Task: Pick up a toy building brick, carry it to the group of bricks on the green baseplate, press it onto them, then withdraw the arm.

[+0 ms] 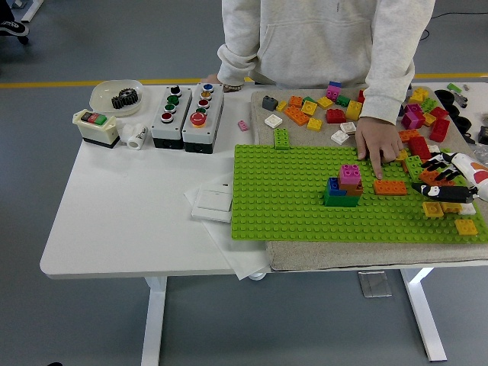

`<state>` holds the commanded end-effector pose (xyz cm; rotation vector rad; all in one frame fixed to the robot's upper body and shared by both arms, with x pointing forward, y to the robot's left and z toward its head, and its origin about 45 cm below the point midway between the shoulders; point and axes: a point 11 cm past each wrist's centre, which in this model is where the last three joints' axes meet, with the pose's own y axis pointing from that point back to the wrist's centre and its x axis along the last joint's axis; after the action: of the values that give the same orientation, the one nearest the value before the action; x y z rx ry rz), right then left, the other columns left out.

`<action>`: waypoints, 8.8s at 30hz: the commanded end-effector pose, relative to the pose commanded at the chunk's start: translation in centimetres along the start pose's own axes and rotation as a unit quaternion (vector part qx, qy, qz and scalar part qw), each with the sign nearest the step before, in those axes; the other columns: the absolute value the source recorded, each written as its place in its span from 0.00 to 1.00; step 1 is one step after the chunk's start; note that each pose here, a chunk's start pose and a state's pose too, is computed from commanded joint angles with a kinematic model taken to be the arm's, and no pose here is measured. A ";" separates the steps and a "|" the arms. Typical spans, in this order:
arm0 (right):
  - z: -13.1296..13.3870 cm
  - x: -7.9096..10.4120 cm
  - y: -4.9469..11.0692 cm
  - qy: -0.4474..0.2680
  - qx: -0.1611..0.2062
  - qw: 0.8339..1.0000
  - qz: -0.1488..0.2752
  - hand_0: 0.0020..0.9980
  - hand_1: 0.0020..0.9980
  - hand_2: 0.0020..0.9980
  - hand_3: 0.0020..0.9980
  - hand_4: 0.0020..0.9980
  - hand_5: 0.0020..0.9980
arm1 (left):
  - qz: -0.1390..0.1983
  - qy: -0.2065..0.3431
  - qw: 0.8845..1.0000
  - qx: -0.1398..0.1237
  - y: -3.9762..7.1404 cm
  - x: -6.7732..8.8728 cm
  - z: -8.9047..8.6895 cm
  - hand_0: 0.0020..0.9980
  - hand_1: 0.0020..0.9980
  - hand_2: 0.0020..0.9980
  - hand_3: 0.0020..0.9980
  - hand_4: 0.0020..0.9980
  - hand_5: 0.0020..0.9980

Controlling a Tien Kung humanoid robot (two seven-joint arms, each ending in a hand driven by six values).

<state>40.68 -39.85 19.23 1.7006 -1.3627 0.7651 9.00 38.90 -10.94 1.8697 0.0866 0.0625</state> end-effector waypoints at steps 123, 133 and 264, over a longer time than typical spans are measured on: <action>-0.8 -0.5 -1.4 0.218 -0.043 0.974 0.052 0.42 0.50 0.56 0.60 1.00 0.42 | -0.010 0.006 1.000 -0.004 0.0 -0.1 0.0 0.86 0.86 0.86 0.65 0.74 0.62; -0.5 -1.4 -1.6 0.227 -0.048 0.971 0.049 0.42 0.49 0.56 0.60 1.00 0.42 | -0.010 0.005 1.000 -0.005 0.1 0.1 0.0 0.86 0.85 0.86 0.65 0.74 0.63; -1.6 0.6 -1.1 0.253 0.006 0.961 0.111 0.27 0.33 0.44 0.50 0.75 0.39 | 0.001 -0.008 1.000 0.000 0.3 1.2 -0.1 0.87 0.86 0.86 0.65 0.74 0.62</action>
<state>41.91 -38.63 20.25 1.2478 -1.1900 1.2403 10.17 38.96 -10.60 1.8692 0.0734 0.0477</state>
